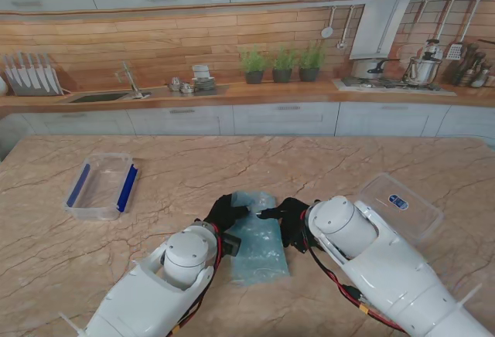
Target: Fold the bubble film and place it into the plastic crate
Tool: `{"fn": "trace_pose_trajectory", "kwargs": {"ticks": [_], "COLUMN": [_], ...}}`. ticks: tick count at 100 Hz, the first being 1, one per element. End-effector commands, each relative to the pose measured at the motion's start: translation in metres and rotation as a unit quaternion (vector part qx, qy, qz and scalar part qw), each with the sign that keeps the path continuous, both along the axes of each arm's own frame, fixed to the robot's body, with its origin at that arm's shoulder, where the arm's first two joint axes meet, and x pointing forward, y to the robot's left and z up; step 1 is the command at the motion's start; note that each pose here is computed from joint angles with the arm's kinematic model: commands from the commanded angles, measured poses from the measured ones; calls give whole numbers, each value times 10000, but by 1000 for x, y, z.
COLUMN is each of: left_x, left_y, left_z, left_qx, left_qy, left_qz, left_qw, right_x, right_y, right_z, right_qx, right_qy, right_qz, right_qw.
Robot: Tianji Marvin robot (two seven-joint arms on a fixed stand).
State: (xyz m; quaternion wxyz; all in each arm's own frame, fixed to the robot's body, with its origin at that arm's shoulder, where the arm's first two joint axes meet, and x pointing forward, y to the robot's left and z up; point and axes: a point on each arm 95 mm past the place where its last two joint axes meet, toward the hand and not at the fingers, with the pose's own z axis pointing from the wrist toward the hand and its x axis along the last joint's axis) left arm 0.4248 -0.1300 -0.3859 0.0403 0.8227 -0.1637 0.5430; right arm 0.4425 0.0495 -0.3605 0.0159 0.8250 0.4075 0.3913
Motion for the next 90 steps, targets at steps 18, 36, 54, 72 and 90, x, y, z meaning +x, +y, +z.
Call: {"fn": "trace_pose_trajectory", "kwargs": {"ticks": [18, 36, 54, 72, 90], "left_x": [-13, -14, -16, -14, -13], "left_y": [-6, -3, 0, 3, 15], "left_z": [-10, -8, -9, -5, 11], "left_qx": [-299, -530, -524, -62, 242], "left_qy": [238, 224, -42, -694, -1299], "left_qz": [-24, 14, -431, -812, -902], "left_qw": [9993, 9983, 9977, 9943, 9871], "right_x": [-1, 5, 9, 9, 8], "right_y": [17, 20, 21, 18, 12], "right_z": [-14, -16, -19, -19, -12], "right_qx": [439, 527, 553, 544, 611], "right_qy": [151, -73, -551, -1039, -1494], "right_qz": [-361, -945, -1516, -1614, -1636], "right_qw": [9983, 9941, 9854, 9799, 9732]}}
